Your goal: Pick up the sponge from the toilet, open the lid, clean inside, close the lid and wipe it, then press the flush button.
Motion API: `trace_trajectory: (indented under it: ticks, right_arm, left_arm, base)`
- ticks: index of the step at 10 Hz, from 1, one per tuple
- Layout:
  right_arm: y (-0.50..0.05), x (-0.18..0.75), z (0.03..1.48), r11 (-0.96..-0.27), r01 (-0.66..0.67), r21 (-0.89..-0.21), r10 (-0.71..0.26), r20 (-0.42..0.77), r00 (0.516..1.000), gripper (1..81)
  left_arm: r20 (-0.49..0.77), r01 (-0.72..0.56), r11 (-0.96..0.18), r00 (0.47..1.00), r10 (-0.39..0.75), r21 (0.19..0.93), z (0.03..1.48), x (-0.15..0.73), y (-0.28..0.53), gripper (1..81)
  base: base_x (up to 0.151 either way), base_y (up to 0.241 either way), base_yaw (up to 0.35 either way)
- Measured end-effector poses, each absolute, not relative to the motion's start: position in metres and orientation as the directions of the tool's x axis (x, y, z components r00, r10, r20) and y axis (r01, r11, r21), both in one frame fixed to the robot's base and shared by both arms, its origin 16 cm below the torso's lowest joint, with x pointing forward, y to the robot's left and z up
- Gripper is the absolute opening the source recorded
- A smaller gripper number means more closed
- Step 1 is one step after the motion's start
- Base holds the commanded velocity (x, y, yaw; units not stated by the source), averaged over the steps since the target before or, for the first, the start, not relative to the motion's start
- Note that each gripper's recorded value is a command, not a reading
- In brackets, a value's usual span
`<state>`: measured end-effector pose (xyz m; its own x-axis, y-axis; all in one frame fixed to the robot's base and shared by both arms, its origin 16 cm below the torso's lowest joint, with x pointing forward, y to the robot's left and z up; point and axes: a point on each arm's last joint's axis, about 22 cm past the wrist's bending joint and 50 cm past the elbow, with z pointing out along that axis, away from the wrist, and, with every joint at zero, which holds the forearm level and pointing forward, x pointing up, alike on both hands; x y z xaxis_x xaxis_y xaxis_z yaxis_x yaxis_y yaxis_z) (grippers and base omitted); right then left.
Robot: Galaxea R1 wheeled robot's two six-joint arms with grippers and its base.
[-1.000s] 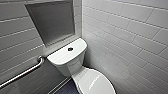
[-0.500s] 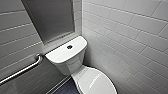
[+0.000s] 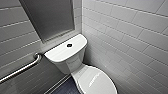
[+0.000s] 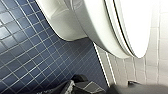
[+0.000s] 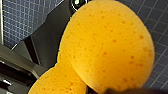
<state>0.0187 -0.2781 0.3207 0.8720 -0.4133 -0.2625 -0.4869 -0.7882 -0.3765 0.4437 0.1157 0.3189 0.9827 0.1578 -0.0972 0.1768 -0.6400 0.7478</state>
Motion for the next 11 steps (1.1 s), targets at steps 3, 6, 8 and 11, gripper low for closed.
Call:
trace_trajectory:
  ticks: [3, 6, 8, 11]
  right_arm:
    - [-0.270, 0.019, 0.320, -0.781, -0.493, -0.384, -0.417, -0.267, 0.869, 1.0]
    - [-0.269, 0.018, 0.320, -0.780, -0.497, -0.380, -0.418, -0.273, 0.866, 1.0]
    - [-0.270, 0.010, 0.323, -0.780, -0.509, -0.364, -0.419, -0.301, 0.857, 1.0]
    - [-0.270, 0.016, 0.320, -0.781, -0.508, -0.364, -0.420, -0.296, 0.858, 1.0]
  left_arm:
    - [-0.137, 0.256, -0.592, 0.961, 0.240, 0.764, 0.323, 0.476, 0.085, 81.1]
    - [-0.126, 0.267, -0.574, 0.953, 0.274, 0.774, 0.326, 0.503, 0.078, 81.1]
    - [-0.148, 0.296, -0.562, 0.944, 0.294, 0.772, 0.318, 0.511, 0.076, 81.1]
    - [-0.127, 0.287, -0.534, 0.940, 0.317, 0.795, 0.329, 0.532, 0.065, 81.1]
  base:
    - [0.000, 0.000, 0.000]
    - [0.000, 0.000, 0.000]
    - [0.000, 0.000, 0.000]
    - [0.000, 0.000, 0.000]
